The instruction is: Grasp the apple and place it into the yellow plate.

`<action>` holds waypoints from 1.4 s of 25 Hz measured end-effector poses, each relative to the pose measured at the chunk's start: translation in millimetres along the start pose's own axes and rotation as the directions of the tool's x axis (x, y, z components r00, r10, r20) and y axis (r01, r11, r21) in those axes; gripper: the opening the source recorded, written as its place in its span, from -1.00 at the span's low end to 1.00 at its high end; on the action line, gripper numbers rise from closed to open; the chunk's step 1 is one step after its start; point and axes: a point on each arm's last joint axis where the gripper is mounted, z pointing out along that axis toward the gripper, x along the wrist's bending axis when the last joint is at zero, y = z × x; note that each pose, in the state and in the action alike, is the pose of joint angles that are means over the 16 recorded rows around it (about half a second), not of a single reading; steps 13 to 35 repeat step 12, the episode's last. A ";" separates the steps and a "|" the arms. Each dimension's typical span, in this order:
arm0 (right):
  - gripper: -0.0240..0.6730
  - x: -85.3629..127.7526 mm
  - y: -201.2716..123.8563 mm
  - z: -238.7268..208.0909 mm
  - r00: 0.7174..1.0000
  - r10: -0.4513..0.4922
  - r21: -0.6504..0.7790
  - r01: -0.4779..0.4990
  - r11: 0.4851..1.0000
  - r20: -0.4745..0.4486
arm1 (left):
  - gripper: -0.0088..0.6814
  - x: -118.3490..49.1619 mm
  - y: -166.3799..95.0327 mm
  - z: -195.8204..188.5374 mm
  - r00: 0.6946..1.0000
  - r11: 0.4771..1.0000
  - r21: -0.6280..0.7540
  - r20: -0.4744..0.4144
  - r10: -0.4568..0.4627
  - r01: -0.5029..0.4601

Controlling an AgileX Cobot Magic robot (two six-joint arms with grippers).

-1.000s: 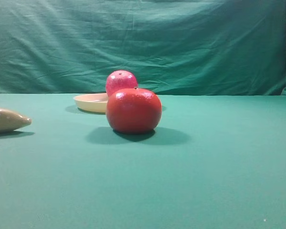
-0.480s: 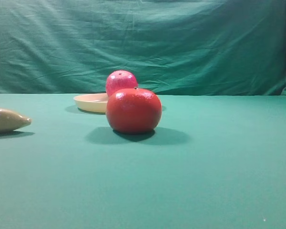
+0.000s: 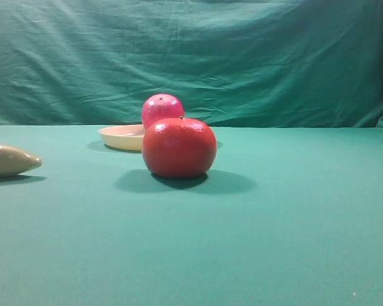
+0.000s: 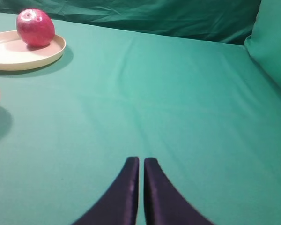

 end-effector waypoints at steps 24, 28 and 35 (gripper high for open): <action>-0.93 0.0 0.0 0.0 1.000 -0.001 0.000 0.001 1.000 0.000 | -0.52 0.0 0.0 0.0 1.000 1.000 0.000 0.000 0.000 0.000; -0.93 0.0 0.0 0.0 1.000 -0.001 0.000 0.001 1.000 0.000 | -0.52 0.0 0.0 0.0 1.000 1.000 0.000 0.000 0.000 0.000; -0.93 0.0 0.0 0.0 1.000 -0.001 0.000 0.001 1.000 0.000 | -0.52 0.0 0.0 0.0 1.000 1.000 0.000 0.000 0.000 0.000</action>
